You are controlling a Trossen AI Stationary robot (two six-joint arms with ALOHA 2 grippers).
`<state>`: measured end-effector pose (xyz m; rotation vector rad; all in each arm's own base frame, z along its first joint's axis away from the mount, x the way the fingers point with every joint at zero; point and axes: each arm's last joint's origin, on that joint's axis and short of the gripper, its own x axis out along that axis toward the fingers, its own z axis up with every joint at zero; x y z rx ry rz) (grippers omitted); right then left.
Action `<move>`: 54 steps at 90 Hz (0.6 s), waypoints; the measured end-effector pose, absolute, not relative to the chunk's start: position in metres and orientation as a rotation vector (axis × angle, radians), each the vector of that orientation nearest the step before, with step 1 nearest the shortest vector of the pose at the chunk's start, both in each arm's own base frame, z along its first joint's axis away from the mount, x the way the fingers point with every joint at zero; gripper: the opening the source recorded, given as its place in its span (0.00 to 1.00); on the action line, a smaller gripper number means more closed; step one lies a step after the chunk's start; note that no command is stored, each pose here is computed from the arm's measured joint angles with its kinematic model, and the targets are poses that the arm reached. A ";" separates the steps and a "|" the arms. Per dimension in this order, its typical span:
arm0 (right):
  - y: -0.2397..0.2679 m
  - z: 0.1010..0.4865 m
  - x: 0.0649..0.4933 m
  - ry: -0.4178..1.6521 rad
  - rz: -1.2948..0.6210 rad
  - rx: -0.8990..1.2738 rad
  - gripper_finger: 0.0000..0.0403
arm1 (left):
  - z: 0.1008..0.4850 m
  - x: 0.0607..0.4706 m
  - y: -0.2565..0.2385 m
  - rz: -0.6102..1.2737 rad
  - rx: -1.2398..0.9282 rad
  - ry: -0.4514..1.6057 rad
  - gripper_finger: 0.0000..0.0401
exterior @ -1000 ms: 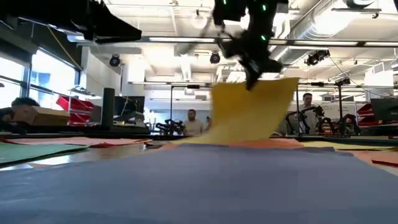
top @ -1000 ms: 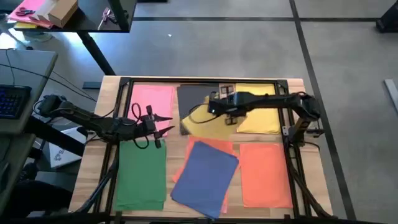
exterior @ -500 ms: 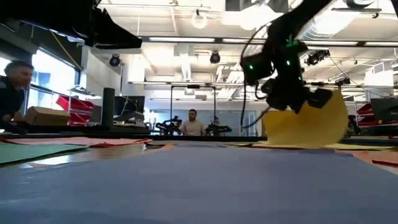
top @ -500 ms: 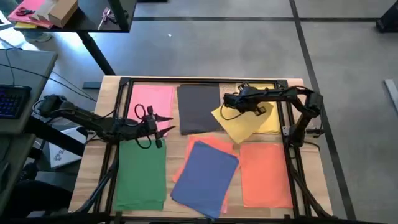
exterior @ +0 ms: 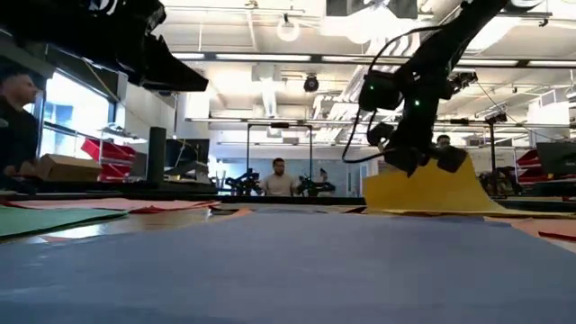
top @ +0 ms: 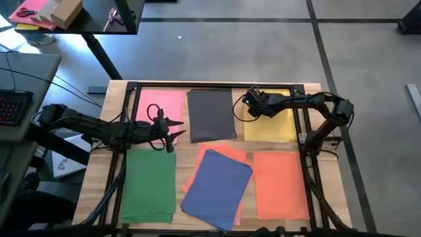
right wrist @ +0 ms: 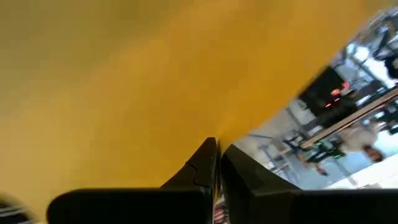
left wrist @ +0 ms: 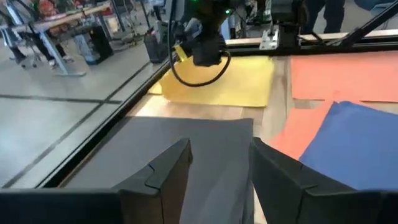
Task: Organize paper
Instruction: Stack the yellow color paper on top of the other yellow color paper
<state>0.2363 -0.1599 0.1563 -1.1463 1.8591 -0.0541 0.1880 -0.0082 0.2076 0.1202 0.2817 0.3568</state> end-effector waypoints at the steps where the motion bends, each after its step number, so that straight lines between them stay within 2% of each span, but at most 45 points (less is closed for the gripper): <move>1: -0.161 0.156 0.236 1.860 -0.060 -1.136 0.00 | 0.207 0.188 -0.008 0.357 0.121 0.283 0.37; 13: -0.171 0.155 0.228 1.849 -0.093 -1.050 0.00 | 0.207 0.188 -0.007 0.363 0.121 0.286 0.37; 23: -0.183 0.160 0.231 1.836 -0.123 -1.153 0.00 | 0.207 0.188 -0.007 0.363 0.121 0.286 0.37; 35: -0.188 0.161 0.231 1.859 -0.021 -1.251 0.00 | 0.207 0.188 -0.007 0.363 0.117 0.286 0.37; 45: -0.188 0.157 0.222 1.887 0.055 -1.190 0.00 | 0.206 0.188 -0.007 0.365 0.106 0.295 0.37; 54: -0.187 0.155 0.216 1.902 0.017 -1.095 0.00 | 0.206 0.187 -0.007 0.366 0.105 0.298 0.37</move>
